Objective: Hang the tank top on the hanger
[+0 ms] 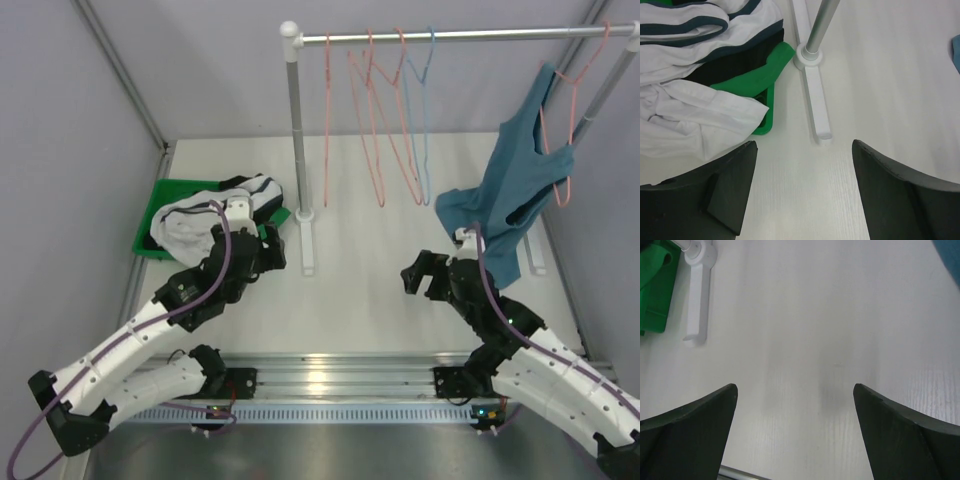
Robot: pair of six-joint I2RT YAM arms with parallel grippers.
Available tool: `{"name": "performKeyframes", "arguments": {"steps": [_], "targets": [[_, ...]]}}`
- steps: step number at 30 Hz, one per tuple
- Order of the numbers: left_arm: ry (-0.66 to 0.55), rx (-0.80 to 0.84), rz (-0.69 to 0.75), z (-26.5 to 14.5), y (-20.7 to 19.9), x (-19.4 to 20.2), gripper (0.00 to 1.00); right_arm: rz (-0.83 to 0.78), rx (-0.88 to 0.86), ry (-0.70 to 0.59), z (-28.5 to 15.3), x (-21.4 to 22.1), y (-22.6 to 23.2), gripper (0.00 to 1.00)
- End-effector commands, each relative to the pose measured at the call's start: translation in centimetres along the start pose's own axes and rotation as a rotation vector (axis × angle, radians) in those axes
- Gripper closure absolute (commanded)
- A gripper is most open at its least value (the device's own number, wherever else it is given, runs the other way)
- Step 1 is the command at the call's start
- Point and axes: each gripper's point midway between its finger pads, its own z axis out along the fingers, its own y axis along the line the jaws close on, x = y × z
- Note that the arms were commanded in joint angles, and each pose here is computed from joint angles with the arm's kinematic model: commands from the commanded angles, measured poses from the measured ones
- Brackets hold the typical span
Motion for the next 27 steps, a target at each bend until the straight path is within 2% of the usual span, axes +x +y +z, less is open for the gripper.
{"name": "performKeyframes", "arguments": {"steps": [1,12,15,18,23,27], "targets": [[-0.004,0.001,-0.001,-0.1,-0.2,-0.5,0.18,0.005,-0.058,-0.074,-0.6,-3.0,2.1,0.00],[-0.004,-0.037,-0.012,0.1,0.3,-0.4,0.18,-0.007,-0.067,-0.061,-0.5,-2.7,2.3,0.00],[-0.010,-0.166,-0.017,0.5,2.3,-1.0,0.17,-0.009,-0.072,-0.054,-0.4,-2.6,2.4,0.00],[0.028,-0.327,-0.031,2.8,5.5,-2.4,0.20,-0.010,-0.082,-0.046,-0.4,-2.4,2.6,0.00],[0.066,-0.405,-0.133,6.6,9.5,-4.0,0.22,-0.025,-0.111,-0.003,-0.3,-1.7,3.2,0.00],[0.097,-0.559,-0.204,9.3,15.0,-3.7,0.27,-0.025,-0.137,0.023,-0.2,-1.3,3.7,0.00]]}}
